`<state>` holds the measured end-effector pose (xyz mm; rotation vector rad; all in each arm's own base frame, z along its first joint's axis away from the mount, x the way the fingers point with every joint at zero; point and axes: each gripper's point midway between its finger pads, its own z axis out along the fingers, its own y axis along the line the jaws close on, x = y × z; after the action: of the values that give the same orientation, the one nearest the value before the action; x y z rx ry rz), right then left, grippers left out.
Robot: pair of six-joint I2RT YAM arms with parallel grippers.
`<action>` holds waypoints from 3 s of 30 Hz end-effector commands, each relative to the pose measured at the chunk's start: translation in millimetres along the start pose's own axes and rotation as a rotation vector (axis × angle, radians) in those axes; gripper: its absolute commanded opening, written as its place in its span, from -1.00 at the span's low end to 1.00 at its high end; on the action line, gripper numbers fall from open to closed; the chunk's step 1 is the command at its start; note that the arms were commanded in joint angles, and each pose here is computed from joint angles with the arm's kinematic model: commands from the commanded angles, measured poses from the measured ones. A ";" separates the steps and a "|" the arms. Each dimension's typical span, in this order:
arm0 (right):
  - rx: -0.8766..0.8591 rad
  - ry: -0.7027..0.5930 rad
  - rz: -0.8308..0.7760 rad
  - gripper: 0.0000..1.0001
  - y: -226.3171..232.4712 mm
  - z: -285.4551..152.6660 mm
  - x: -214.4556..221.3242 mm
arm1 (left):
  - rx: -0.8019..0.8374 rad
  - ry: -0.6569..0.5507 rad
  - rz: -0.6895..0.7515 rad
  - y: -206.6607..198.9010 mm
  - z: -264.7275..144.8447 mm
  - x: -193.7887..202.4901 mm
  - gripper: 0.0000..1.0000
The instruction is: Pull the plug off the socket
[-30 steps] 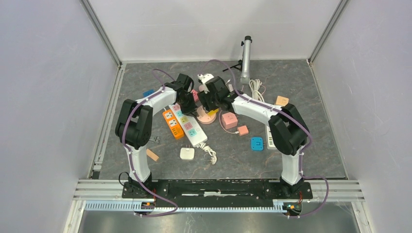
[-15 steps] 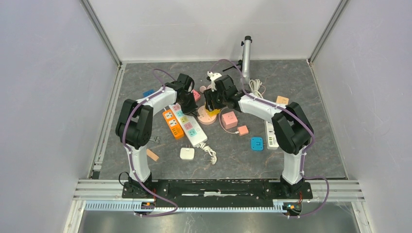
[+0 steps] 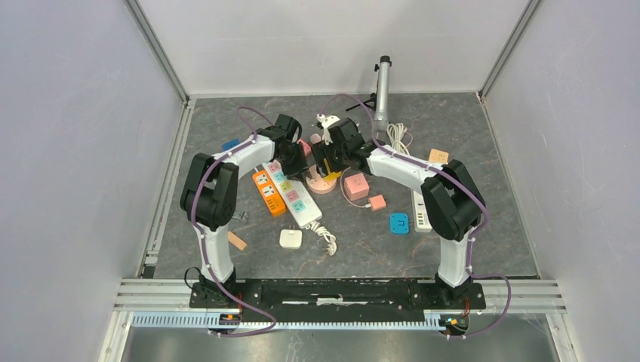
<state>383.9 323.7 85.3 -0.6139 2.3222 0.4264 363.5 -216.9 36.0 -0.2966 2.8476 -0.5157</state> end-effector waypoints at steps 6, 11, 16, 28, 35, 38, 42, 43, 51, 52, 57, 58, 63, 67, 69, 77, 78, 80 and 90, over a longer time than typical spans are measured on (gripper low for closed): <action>-0.010 -0.021 -0.013 0.49 5.1 2.2 -14.1 | -0.048 0.067 0.028 19.6 33.7 22.9 0.16; 0.009 0.014 -0.013 0.54 1.0 6.8 -4.6 | -0.063 0.085 0.018 22.6 39.1 25.9 -0.09; 0.022 0.027 -0.014 0.55 -1.6 9.6 -0.3 | -0.119 0.111 0.010 36.9 42.4 34.8 -0.29; -0.175 -0.146 0.075 -1.00 31.9 -22.9 -62.4 | -0.192 0.145 0.013 54.6 46.4 45.1 -0.29; -0.364 -0.216 0.138 -1.00 55.2 -43.0 -84.8 | -0.207 0.141 0.032 57.8 46.1 45.2 -0.34; -0.364 -0.214 0.141 -1.00 54.8 -41.9 -83.1 | -0.217 0.148 0.034 59.4 46.7 45.9 -0.36; -0.386 -0.232 0.136 -1.00 57.7 -44.7 -82.4 | -0.229 0.151 0.041 61.7 47.2 46.6 -0.38; -0.420 -0.247 0.127 -1.00 62.2 -48.6 -84.1 | -0.232 0.154 0.043 62.3 47.2 46.9 -0.39; -0.422 -0.304 0.086 -1.00 60.1 -59.9 -93.6 | -0.240 0.164 0.056 63.6 48.8 49.2 -0.42; -0.391 -0.302 0.075 -1.00 55.0 -58.7 -93.3 | -0.240 0.166 0.057 63.8 49.0 49.4 -0.42; -0.304 -0.315 0.018 -1.00 40.4 -60.4 -91.7 | -0.243 0.182 0.058 66.3 50.1 53.2 -0.42; -0.335 -0.323 0.002 -1.00 44.9 -63.9 -91.6 | -0.247 0.188 0.059 67.6 50.6 54.7 -0.42; -0.364 -0.378 0.005 -1.00 47.7 -77.7 -102.6 | -0.257 0.201 0.059 71.2 51.7 58.4 -0.43; -0.241 -0.388 0.048 -1.00 24.5 -77.7 -108.9 | -0.261 0.205 0.061 71.7 52.5 58.8 -0.44; -0.239 -0.397 0.019 -1.00 24.1 -79.9 -110.8 | -0.265 0.206 0.060 72.6 52.3 58.9 -0.44; -0.224 -0.446 -0.071 -1.00 23.4 -84.4 -110.7 | -0.272 0.212 0.049 76.3 53.7 63.6 -0.45; -0.176 -0.436 -0.056 -1.00 15.0 -80.8 -108.0 | -0.273 0.210 0.050 76.3 53.7 63.0 -0.45; -0.090 -0.414 -0.030 -1.00 0.5 -75.5 -102.8 | -0.275 0.207 0.053 76.4 54.1 61.8 -0.45; 0.095 -0.097 0.014 -1.00 -16.3 -26.3 -59.9 | -0.273 0.211 0.053 75.9 55.5 61.9 -0.45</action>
<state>385.5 292.8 81.4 -0.6280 2.3967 0.3193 353.5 -245.6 30.6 -0.2382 2.9023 -0.6858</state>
